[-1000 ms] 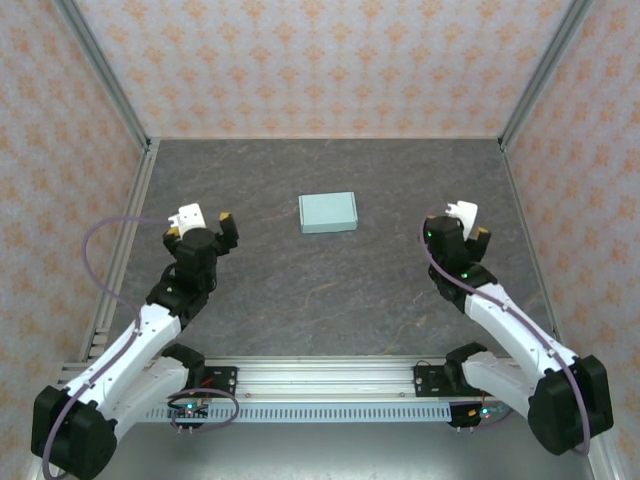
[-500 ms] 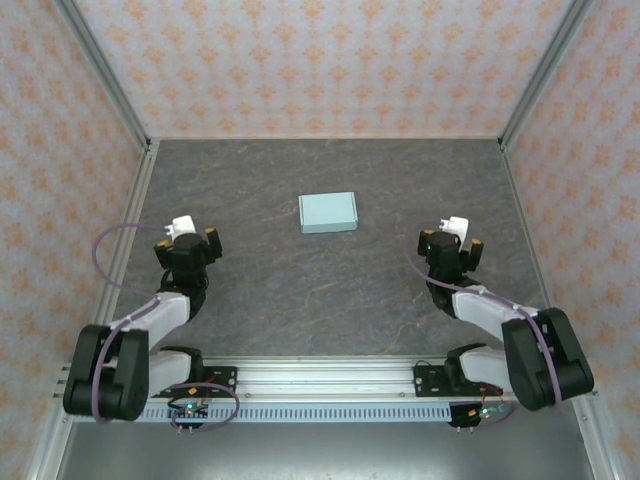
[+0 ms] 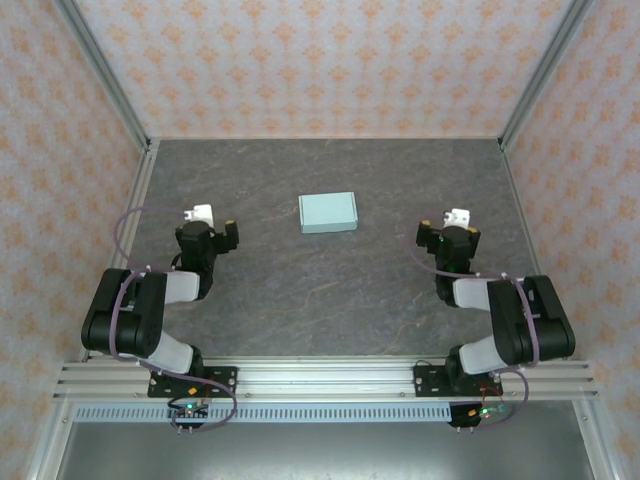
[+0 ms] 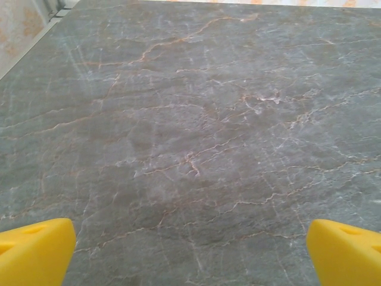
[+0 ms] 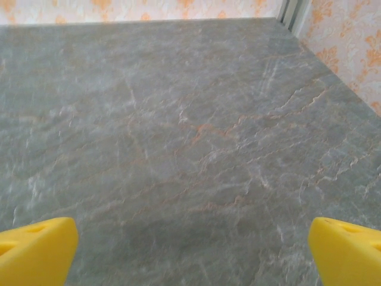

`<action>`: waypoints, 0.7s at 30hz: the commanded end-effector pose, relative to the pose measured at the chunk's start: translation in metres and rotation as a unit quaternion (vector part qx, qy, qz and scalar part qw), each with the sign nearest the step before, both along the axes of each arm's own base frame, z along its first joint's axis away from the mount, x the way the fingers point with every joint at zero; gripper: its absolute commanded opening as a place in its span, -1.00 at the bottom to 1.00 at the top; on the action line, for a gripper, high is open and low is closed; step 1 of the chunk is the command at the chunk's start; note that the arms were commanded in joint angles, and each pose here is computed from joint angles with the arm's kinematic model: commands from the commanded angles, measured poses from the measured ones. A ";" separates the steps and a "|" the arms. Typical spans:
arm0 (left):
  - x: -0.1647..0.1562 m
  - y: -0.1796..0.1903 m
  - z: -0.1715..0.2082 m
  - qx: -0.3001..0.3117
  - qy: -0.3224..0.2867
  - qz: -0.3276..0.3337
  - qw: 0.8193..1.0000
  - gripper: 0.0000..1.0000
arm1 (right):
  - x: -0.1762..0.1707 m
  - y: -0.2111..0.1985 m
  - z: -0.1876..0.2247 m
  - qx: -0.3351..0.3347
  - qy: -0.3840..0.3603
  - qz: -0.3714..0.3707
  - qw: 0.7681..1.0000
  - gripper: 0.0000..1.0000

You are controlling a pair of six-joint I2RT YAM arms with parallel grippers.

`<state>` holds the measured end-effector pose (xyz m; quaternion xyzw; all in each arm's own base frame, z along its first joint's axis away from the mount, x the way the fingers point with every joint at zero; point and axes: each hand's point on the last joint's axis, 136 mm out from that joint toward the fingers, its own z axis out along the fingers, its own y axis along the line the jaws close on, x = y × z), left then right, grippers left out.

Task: Fold the paper box

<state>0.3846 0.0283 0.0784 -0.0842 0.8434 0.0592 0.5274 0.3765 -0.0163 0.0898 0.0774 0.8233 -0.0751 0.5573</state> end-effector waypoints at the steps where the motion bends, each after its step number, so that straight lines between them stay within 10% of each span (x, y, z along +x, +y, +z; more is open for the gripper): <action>1: 0.009 -0.004 0.015 0.007 -0.023 -0.019 1.000 1.00 | 0.012 0.004 0.001 0.031 -0.020 0.012 0.999 0.99; 21: 0.009 -0.005 0.015 0.010 -0.022 -0.018 1.000 1.00 | 0.017 -0.010 -0.001 0.056 0.006 -0.009 0.998 0.98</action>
